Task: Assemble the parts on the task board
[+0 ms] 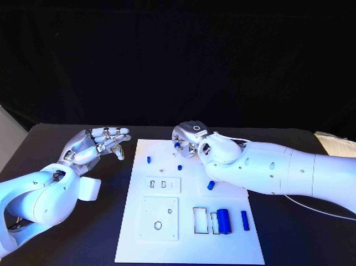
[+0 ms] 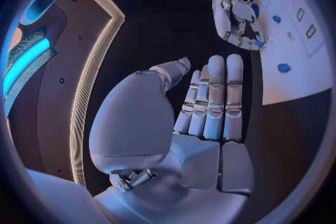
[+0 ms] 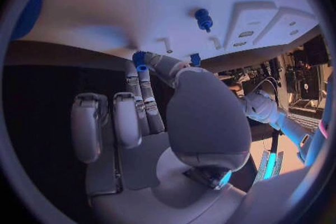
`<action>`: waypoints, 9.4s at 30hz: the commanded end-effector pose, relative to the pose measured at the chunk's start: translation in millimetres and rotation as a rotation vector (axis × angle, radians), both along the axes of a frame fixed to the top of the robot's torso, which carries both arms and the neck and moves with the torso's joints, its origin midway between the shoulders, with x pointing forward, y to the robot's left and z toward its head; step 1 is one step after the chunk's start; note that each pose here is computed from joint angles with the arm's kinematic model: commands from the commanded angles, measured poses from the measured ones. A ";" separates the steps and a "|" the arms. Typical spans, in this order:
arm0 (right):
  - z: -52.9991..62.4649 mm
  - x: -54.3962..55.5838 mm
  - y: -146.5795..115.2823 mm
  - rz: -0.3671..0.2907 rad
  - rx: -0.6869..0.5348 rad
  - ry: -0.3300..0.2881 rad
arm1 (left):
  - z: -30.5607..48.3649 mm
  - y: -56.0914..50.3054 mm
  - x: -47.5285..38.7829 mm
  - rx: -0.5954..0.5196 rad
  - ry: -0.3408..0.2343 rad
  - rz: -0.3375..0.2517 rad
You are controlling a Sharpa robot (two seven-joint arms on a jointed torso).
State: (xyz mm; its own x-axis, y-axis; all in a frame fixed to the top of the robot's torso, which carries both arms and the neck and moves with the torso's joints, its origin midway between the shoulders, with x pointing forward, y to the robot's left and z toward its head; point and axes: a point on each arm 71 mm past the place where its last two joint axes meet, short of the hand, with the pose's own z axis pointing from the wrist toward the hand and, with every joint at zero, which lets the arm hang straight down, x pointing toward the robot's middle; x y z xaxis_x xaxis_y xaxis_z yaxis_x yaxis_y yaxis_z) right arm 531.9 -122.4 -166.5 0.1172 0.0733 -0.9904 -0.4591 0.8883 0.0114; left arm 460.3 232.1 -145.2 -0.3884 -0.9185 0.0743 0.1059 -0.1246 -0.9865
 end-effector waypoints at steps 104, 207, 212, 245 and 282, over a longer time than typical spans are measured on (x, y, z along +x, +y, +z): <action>-3.5 -11.3 -131.8 -0.270 0.219 0.344 | -1.9 1.9 6.8 -0.007 0.005 -0.012; -15.9 -24.1 7.3 -0.008 0.103 0.147 | -2.7 1.6 7.2 -0.004 0.015 -0.018; -17.2 -24.0 7.9 -0.003 0.110 0.171 | -2.8 1.6 7.4 -0.003 0.016 -0.017; 17.7 -37.3 -106.1 0.024 0.473 0.242 | -4.7 7.1 12.0 0.000 0.013 -0.005; -29.6 -30.6 -188.1 -0.079 0.343 0.312 | -6.6 7.4 14.8 -0.003 0.013 -0.012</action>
